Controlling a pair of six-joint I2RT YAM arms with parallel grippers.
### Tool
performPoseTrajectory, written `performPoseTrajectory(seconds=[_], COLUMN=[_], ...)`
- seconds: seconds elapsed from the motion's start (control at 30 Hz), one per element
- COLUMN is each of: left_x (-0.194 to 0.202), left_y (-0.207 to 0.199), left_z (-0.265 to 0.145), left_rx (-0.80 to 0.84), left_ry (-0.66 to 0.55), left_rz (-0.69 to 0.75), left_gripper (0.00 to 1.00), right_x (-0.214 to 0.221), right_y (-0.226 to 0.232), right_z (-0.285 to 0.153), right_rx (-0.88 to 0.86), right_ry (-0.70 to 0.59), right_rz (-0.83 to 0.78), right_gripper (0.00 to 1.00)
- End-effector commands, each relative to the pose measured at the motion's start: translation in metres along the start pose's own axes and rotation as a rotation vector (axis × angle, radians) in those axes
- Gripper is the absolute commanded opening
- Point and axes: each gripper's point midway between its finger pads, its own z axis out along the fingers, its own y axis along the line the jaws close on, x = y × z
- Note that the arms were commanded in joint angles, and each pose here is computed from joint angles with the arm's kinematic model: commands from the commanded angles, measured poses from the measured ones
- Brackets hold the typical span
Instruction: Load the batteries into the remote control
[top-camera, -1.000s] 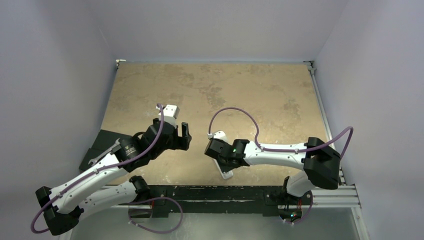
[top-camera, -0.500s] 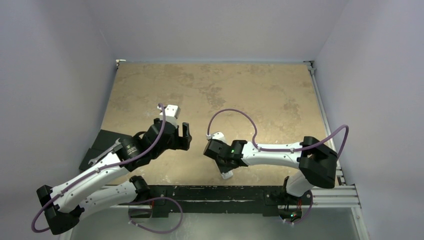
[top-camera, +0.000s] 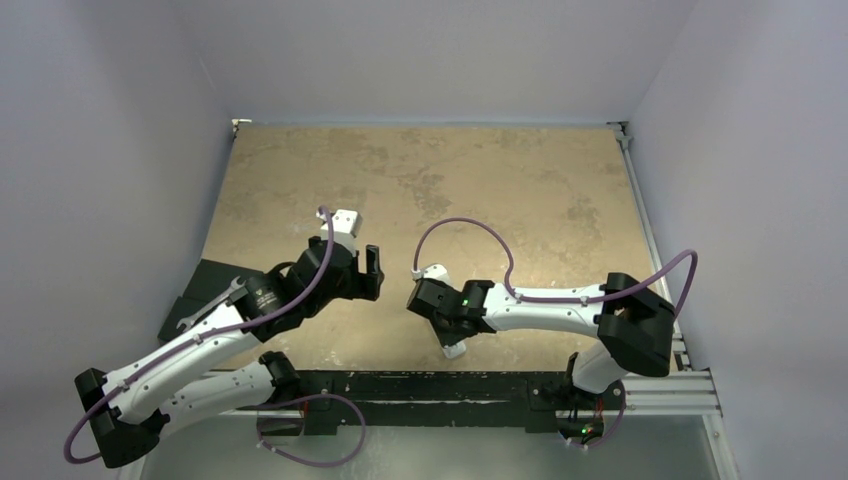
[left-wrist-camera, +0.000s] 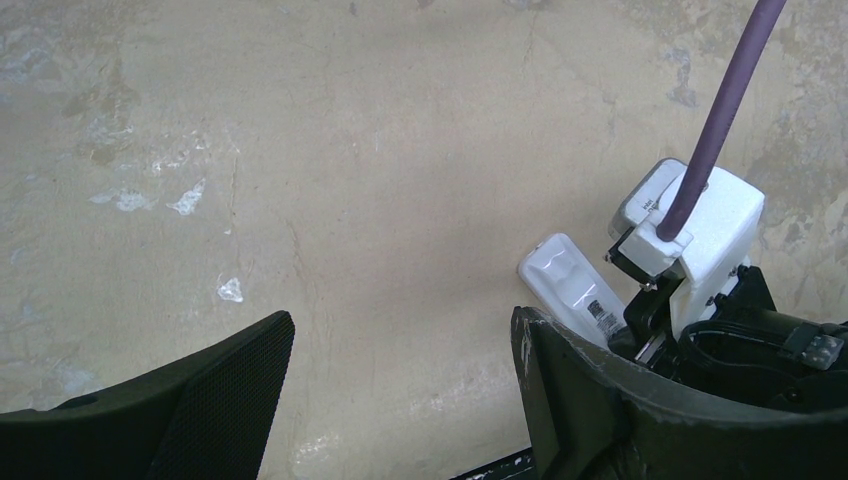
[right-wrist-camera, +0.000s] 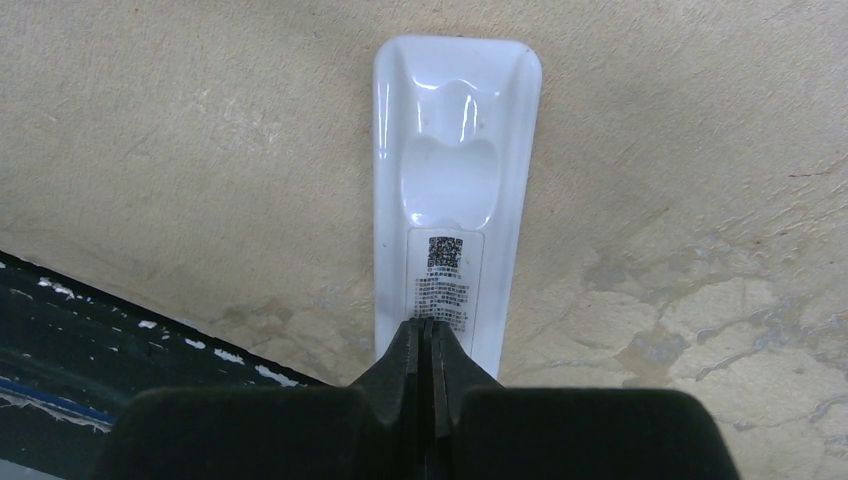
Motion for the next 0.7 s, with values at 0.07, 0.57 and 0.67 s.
performPoseTrajectory(seconds=[0.07,0.57,0.67], left_x=[-0.012,-0.008,-0.008], left_y=[0.000,0.002,0.003], left_z=[-0.001,0.005,0.006], left_rx=[-0.012,-0.037,-0.044], left_ry=[-0.033,-0.016,-0.013], left_rz=[0.002,0.010,0.012], left_gripper=[0.80,0.80,0.80], right_x=[0.003,-0.023,-0.028], right_y=[-0.001,0.002,0.001], right_z=[0.006,-0.027,-0.031], right_rx=[0.012,-0.058,-0.057], right_ry=[0.003,-0.135,-0.160], right_rz=[-0.006,0.039,0.038], right_gripper=[0.00,0.27,0.36])
